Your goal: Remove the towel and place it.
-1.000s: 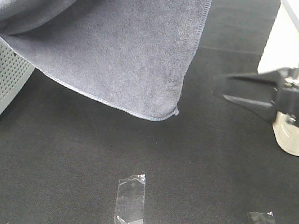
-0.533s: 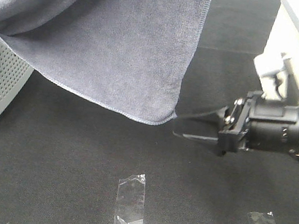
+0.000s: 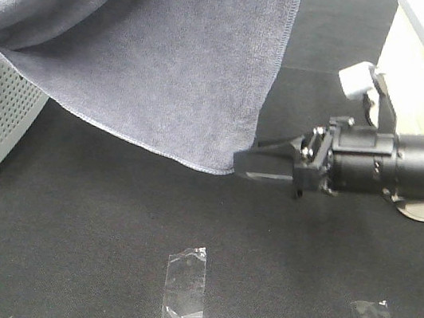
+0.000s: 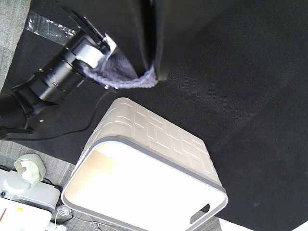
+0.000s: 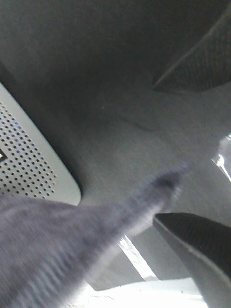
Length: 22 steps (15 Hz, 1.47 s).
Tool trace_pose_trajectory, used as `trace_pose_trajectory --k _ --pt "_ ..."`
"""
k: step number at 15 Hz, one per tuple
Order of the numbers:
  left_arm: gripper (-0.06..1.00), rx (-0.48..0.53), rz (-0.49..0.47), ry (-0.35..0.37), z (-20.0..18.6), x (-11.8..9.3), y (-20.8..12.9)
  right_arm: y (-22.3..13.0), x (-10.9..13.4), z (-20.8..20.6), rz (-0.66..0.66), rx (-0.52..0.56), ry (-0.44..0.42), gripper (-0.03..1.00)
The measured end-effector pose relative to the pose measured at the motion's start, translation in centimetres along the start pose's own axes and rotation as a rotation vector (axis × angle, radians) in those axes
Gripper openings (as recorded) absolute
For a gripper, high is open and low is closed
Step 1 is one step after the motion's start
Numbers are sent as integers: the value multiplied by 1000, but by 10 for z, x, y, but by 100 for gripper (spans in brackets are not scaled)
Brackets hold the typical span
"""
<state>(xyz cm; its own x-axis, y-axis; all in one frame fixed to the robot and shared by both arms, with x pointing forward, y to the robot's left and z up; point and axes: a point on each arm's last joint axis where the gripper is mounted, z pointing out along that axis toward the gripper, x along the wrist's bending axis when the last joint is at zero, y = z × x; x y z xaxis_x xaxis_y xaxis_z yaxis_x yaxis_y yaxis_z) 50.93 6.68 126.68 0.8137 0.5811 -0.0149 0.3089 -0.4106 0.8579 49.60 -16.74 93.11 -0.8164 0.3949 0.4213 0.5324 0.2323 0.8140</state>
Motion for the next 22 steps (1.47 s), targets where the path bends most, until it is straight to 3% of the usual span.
trace_pose_trajectory --k 7,9,16,19,22 --pt "0 -27 0 8 0 1 2 12 10 0 -12 -88 136 60" --pt "0 -33 0 10 0 1 3 13 11 0 -12 -94 150 52" --pt "0 -41 0 12 0 1 4 13 13 1 -36 -95 159 50" --pt "0 -41 0 12 0 1 4 11 25 13 -63 -60 191 50" --pt "0 -42 0 13 0 1 4 10 27 16 -70 -44 190 43"
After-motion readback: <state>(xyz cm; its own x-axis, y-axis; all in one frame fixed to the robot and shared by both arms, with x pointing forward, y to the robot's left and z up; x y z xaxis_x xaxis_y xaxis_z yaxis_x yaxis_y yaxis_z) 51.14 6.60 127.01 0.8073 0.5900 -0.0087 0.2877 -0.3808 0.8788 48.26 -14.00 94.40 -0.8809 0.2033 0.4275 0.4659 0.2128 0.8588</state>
